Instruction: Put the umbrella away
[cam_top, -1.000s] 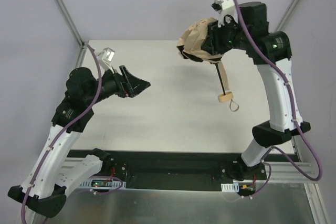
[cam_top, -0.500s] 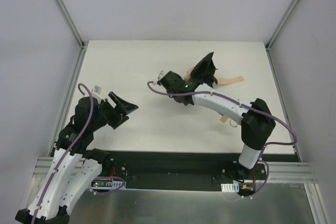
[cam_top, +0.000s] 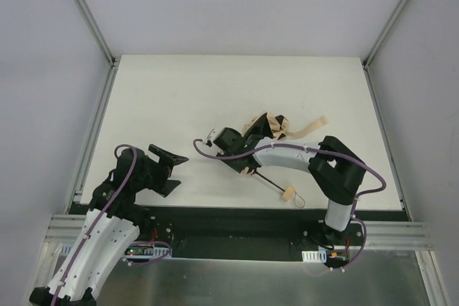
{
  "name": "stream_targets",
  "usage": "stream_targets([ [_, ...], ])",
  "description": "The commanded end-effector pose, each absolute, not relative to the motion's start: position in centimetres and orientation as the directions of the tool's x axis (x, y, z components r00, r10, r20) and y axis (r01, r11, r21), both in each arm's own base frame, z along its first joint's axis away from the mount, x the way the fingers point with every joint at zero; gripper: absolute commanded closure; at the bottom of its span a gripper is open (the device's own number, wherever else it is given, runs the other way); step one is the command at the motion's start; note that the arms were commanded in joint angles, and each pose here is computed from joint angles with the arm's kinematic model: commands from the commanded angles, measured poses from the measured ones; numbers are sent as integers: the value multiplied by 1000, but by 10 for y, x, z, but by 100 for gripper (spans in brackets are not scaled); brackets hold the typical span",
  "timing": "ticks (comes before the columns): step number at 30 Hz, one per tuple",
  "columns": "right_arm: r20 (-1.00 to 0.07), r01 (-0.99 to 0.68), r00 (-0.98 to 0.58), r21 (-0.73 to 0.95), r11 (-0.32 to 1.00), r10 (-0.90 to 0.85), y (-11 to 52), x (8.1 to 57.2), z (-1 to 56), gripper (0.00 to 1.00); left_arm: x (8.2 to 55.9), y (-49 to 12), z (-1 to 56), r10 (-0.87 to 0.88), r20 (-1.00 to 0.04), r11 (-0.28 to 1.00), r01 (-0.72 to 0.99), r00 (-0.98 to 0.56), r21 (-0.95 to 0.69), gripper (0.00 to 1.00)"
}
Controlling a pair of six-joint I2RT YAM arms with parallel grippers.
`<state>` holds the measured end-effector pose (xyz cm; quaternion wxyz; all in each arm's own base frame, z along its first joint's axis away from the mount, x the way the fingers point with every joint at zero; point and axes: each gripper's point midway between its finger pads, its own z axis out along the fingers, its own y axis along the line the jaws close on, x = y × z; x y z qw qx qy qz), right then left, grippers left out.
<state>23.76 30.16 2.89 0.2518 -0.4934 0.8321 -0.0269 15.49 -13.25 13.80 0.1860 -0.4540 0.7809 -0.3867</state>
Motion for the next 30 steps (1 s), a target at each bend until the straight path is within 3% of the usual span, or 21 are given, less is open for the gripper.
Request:
stream_targets([
  [1, -323, -861, -505, 121, 494, -801, 322, 171, -12, 100, 166, -145, 122, -858, 196, 219, -684, -475, -696, 12],
  [5, -275, -807, -583, 306, 506, -764, 318, 146, -26, 100, 184, -162, 106, -814, 223, 278, -697, -536, -661, 5],
  [8, -279, -776, -619, 364, 516, -734, 316, 140, -30, 100, 208, -165, 104, -833, 201, 241, -666, -515, -706, 1],
  [12, -283, -752, -641, 419, 509, -713, 319, 138, -33, 100, 228, -173, 89, -840, 238, 175, -659, -488, -732, 1],
  [17, -264, -714, -676, 467, 522, -688, 318, 140, -40, 100, 247, -193, 74, -806, 239, 206, -635, -541, -744, 1],
  [30, -273, -680, -702, 531, 506, -657, 320, 151, -32, 100, 255, -215, 58, -757, 81, 353, -510, -649, -784, 1],
])
